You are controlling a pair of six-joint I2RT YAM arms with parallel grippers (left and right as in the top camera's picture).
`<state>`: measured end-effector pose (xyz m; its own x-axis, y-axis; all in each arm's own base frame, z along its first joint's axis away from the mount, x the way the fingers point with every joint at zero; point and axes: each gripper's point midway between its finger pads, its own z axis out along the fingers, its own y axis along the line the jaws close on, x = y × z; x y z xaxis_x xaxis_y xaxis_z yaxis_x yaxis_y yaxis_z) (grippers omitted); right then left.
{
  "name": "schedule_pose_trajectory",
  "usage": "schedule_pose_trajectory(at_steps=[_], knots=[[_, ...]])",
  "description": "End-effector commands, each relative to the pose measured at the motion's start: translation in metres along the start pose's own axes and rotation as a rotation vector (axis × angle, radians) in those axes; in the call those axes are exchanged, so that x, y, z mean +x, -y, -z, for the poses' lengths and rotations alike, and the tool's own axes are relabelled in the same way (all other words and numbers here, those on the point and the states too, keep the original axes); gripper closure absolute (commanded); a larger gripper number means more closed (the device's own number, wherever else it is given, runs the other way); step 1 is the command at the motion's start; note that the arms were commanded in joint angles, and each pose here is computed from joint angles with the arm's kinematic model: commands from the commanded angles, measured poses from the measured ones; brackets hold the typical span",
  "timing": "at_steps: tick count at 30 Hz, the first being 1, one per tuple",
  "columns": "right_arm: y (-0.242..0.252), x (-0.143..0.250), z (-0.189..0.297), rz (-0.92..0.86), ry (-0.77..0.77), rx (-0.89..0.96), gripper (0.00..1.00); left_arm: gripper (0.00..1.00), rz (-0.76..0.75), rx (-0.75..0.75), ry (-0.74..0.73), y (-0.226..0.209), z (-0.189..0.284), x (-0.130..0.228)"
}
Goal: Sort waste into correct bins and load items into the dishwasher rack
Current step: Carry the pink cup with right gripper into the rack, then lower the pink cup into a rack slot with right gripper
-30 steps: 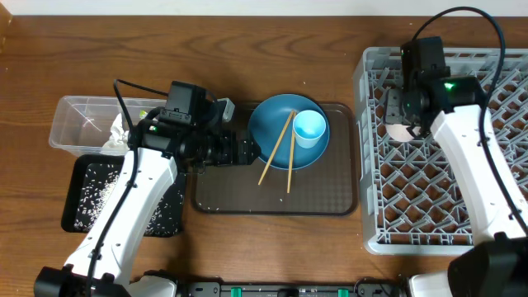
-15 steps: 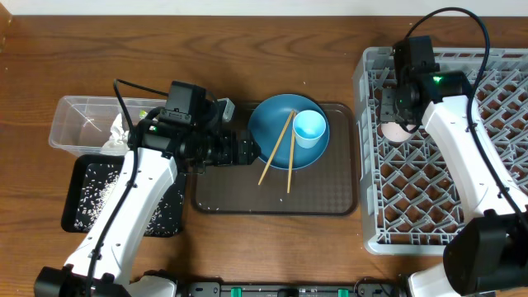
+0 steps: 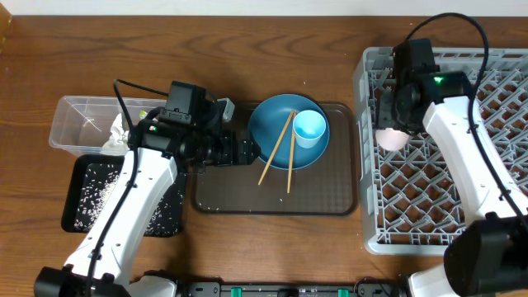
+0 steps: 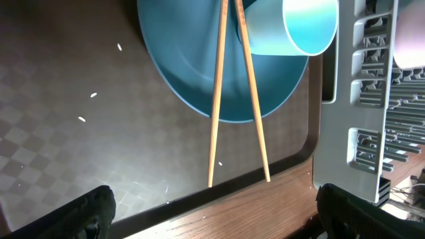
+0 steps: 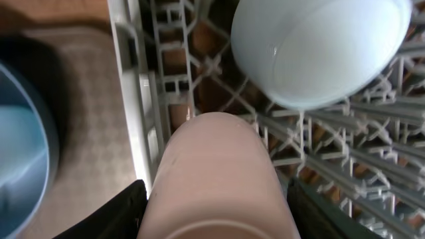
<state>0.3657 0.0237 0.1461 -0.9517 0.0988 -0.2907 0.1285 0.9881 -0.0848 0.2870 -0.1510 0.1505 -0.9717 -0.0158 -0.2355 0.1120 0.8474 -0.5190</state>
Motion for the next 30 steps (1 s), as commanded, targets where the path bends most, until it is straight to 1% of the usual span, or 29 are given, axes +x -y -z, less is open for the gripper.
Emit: schedule_pose_trajectory(at_steps=[1, 7, 11, 22, 30], knots=[[0.011, 0.002, 0.021, -0.021, 0.019, -0.011, 0.99, 0.01, -0.003, -0.015, -0.004, -0.004, -0.001, 0.001], [0.025, 0.027, 0.022, -0.031, -0.084, 0.016, 0.99, 0.01, -0.003, -0.015, -0.004, -0.004, -0.001, 0.001], [0.026, 0.035, 0.023, -0.027, -0.117, 0.020, 0.99, 0.01, -0.003, -0.015, -0.004, -0.004, -0.001, 0.001], [0.025, 0.033, 0.020, -0.029, -0.106, 0.016, 0.99, 0.01, -0.003, -0.015, -0.004, -0.004, -0.001, 0.001], [0.021, 0.038, 0.001, -0.030, -0.107, 0.003, 0.99, 0.01, -0.003, -0.015, -0.004, -0.004, -0.001, 0.001]])
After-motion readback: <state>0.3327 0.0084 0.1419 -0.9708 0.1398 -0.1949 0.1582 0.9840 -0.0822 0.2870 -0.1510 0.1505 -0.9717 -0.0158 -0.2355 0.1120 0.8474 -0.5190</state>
